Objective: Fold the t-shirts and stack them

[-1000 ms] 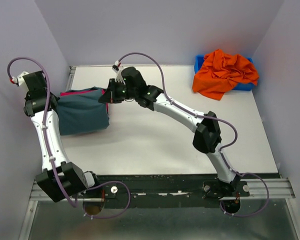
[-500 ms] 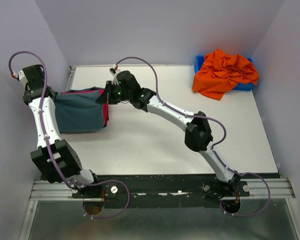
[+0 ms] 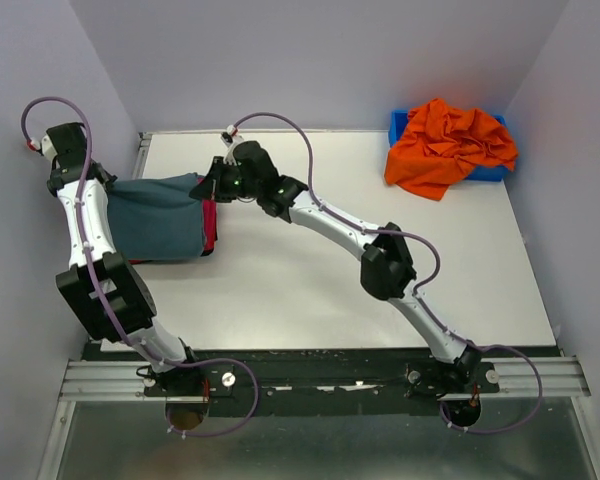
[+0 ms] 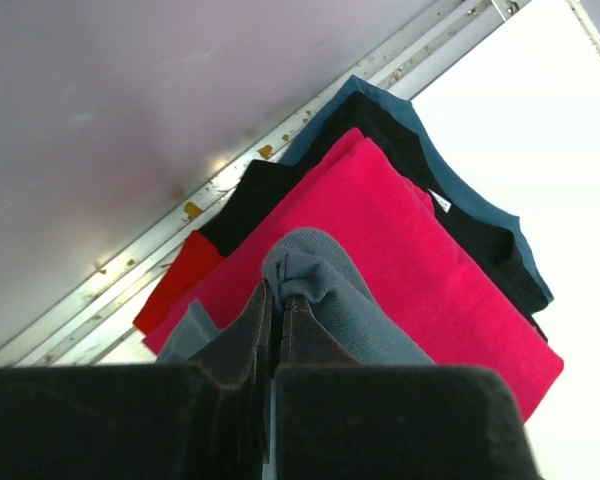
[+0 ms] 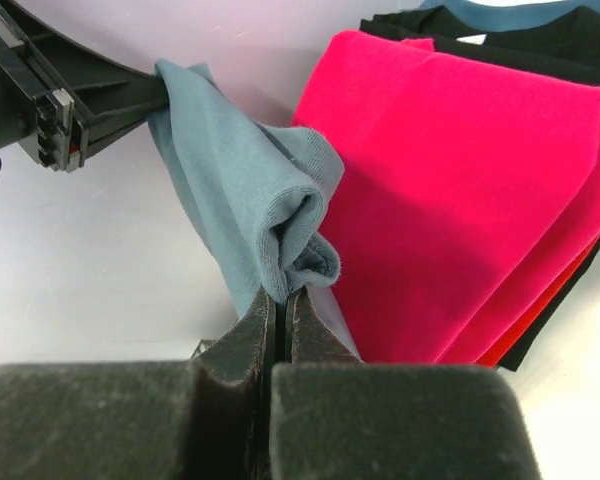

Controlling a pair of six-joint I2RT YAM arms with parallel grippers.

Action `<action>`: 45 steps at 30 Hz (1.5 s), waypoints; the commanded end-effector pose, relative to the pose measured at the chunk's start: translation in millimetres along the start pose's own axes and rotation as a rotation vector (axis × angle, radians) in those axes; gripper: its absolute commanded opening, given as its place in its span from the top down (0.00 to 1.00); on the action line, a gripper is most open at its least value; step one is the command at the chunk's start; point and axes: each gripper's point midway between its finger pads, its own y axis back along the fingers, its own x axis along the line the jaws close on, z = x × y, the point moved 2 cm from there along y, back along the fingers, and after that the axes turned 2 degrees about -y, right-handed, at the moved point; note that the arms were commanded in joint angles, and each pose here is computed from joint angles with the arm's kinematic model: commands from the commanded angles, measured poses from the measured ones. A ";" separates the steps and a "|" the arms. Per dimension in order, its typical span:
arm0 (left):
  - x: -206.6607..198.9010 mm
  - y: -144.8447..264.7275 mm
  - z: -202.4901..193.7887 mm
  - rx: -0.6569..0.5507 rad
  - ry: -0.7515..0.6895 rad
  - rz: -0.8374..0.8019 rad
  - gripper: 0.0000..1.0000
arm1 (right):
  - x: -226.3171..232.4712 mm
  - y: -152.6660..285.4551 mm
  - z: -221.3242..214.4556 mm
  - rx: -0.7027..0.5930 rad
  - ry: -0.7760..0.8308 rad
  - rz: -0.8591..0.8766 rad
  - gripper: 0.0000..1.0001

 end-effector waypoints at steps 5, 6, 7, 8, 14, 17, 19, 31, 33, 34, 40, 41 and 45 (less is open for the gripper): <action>-11.2 -43.7 26.3 -0.057 0.120 -0.046 0.79 | -47.7 -16.8 39.8 -0.138 -0.040 0.004 0.70; -16.0 -48.0 23.6 -0.034 0.121 -0.068 0.43 | -53.2 -17.5 40.9 -0.148 -0.049 -0.011 0.37; -19.7 -54.6 18.7 0.005 0.114 -0.079 0.17 | -52.3 -18.1 46.9 -0.175 -0.044 0.011 0.08; -22.6 -57.8 17.6 0.044 0.099 -0.078 0.09 | -53.7 -17.7 48.3 -0.174 -0.043 0.018 0.03; -42.4 -27.6 45.0 -0.006 0.031 -0.132 0.04 | -35.4 9.5 64.6 -0.187 0.032 0.008 0.12; -54.3 -6.5 47.9 -0.028 0.021 -0.176 0.10 | -20.1 20.5 61.5 -0.145 0.052 0.045 0.39; -58.7 0.0 37.0 0.005 0.034 -0.220 0.31 | -8.5 23.5 53.2 -0.092 0.032 0.094 0.58; -74.1 -63.4 -14.6 0.154 0.117 -0.275 1.00 | 35.5 -0.9 -57.4 0.154 -0.108 0.235 0.99; -74.8 -78.9 -25.9 0.170 0.131 -0.271 1.00 | 26.4 -11.1 -69.3 0.159 -0.147 0.224 0.99; -73.6 -84.4 -29.5 0.174 0.136 -0.266 1.00 | 18.4 -16.9 -74.1 0.160 -0.175 0.210 0.99; -71.5 -128.3 -71.2 0.243 0.152 -0.262 1.00 | -44.3 -43.4 -112.6 0.199 -0.351 0.063 0.99; -72.8 -135.8 -80.5 0.268 0.158 -0.271 1.00 | -54.5 -44.1 -118.4 0.204 -0.384 0.037 0.99; -82.3 -149.1 -98.3 0.331 0.182 -0.322 1.00 | -77.5 -41.1 -123.9 0.212 -0.465 0.019 0.99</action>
